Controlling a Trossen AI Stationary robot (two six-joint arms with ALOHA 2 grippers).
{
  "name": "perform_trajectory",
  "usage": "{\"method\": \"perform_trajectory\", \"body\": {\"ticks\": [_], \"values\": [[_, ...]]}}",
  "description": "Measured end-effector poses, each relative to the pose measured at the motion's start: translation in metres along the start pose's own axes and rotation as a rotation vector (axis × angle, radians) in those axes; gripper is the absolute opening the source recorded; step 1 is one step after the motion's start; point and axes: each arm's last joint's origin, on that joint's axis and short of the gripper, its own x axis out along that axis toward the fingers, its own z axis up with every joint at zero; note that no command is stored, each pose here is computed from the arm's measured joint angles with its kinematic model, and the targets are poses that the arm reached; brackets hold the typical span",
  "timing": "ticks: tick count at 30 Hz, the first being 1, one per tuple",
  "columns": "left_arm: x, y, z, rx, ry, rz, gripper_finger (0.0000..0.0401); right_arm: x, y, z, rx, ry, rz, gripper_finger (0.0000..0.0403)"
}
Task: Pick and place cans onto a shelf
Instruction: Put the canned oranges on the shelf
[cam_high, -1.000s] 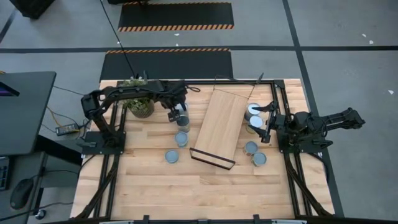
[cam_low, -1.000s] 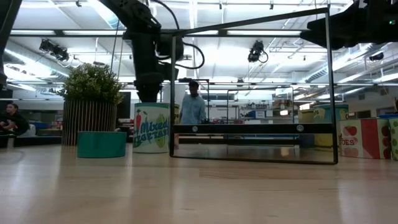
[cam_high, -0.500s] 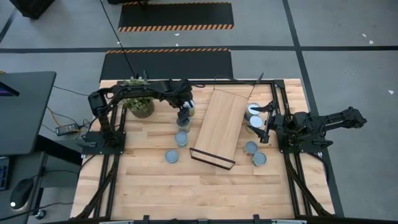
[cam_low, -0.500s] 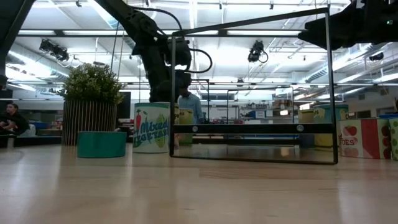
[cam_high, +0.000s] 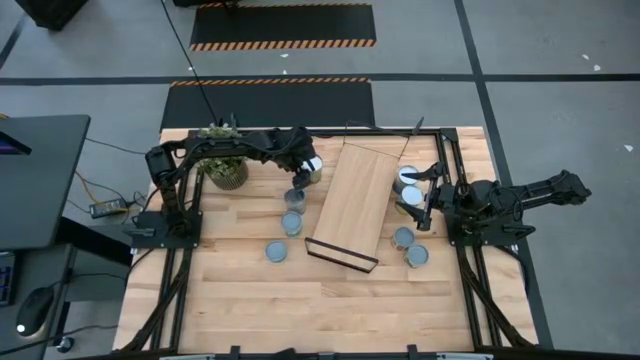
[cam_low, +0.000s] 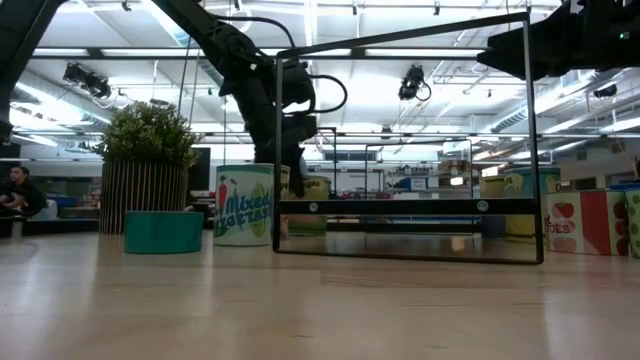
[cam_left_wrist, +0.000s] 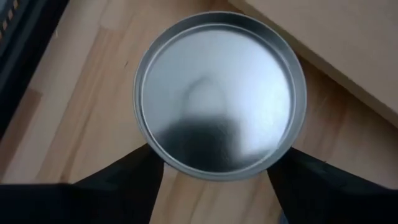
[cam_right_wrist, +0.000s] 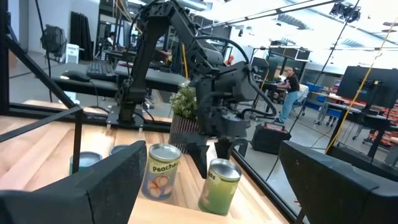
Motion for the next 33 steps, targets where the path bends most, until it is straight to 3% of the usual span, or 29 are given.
{"method": "perform_trajectory", "body": {"ticks": [4, 7, 18, 26, 33], "values": [[0.000, -0.005, 0.002, 0.109, -0.008, 0.016, 0.0258, 0.000, 0.000, 0.000, 0.000, 0.000, 0.000, 0.0375], [0.000, -0.008, 0.002, 0.108, 0.002, 0.079, 0.0262, 0.000, 0.000, 0.000, 0.000, 0.001, 0.000, 0.0375], [-0.017, -0.007, 0.013, 0.110, 0.036, 0.106, 0.0355, 0.000, 0.000, 0.000, 0.000, -0.001, 0.000, 0.0375], [-0.010, 0.000, 0.013, 0.088, 0.054, 0.034, 0.0359, 0.000, 0.000, 0.001, 0.005, -0.012, -0.003, 0.0375], [-0.010, -0.001, 0.023, 0.139, -0.055, 0.033, 0.0359, 0.001, 0.000, 0.001, -0.002, -0.013, -0.005, 0.0375]]}}
